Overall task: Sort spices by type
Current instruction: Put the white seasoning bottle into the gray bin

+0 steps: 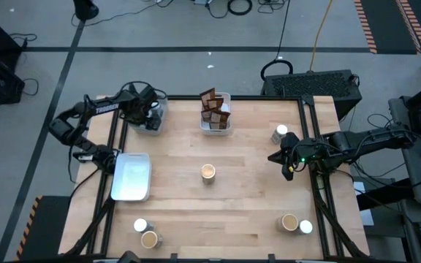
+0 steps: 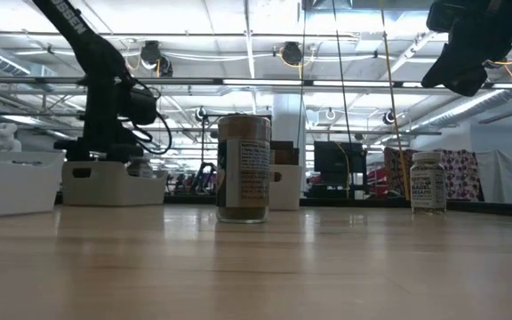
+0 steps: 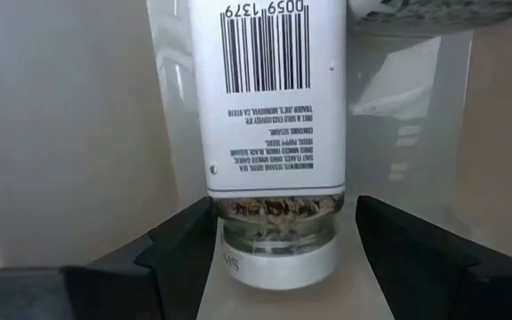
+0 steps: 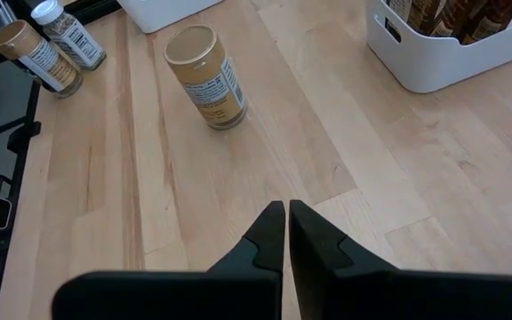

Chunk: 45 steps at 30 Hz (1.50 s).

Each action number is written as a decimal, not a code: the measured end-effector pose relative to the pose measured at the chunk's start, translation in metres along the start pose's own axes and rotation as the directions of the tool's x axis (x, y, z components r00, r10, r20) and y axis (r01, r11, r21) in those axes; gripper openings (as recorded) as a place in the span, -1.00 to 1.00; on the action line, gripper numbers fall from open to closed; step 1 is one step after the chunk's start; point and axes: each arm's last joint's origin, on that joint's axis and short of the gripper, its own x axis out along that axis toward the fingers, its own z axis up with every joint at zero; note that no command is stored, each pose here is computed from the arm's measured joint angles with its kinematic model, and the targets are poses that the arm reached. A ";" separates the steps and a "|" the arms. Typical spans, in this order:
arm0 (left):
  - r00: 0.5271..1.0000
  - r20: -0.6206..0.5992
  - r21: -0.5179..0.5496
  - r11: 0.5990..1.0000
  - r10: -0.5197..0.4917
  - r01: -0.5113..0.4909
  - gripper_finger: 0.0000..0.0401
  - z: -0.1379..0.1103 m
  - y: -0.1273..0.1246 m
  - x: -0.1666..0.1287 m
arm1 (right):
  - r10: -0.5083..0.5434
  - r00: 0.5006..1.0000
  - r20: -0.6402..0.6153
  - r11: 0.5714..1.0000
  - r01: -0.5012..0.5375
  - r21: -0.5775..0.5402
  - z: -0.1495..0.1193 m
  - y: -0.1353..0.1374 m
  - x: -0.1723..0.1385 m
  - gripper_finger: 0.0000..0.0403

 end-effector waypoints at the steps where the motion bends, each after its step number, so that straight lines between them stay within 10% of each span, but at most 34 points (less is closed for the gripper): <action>1: 1.000 0.002 0.000 1.000 -0.001 0.001 0.36 -0.001 0.000 0.001 | 0.000 1.000 0.000 1.000 0.000 0.002 0.000 0.000 0.000 -1.00; 17: 1.000 -0.002 0.000 1.000 0.003 -0.003 -0.06 -0.002 0.000 0.002 | 0.001 1.000 0.000 1.000 -0.001 0.012 0.000 0.000 0.000 -1.00; 45: 0.999 -0.029 0.053 0.998 0.044 -0.043 -0.04 0.029 0.009 -0.086 | 0.007 1.000 -0.004 1.000 -0.007 -0.012 0.000 0.000 0.000 -1.00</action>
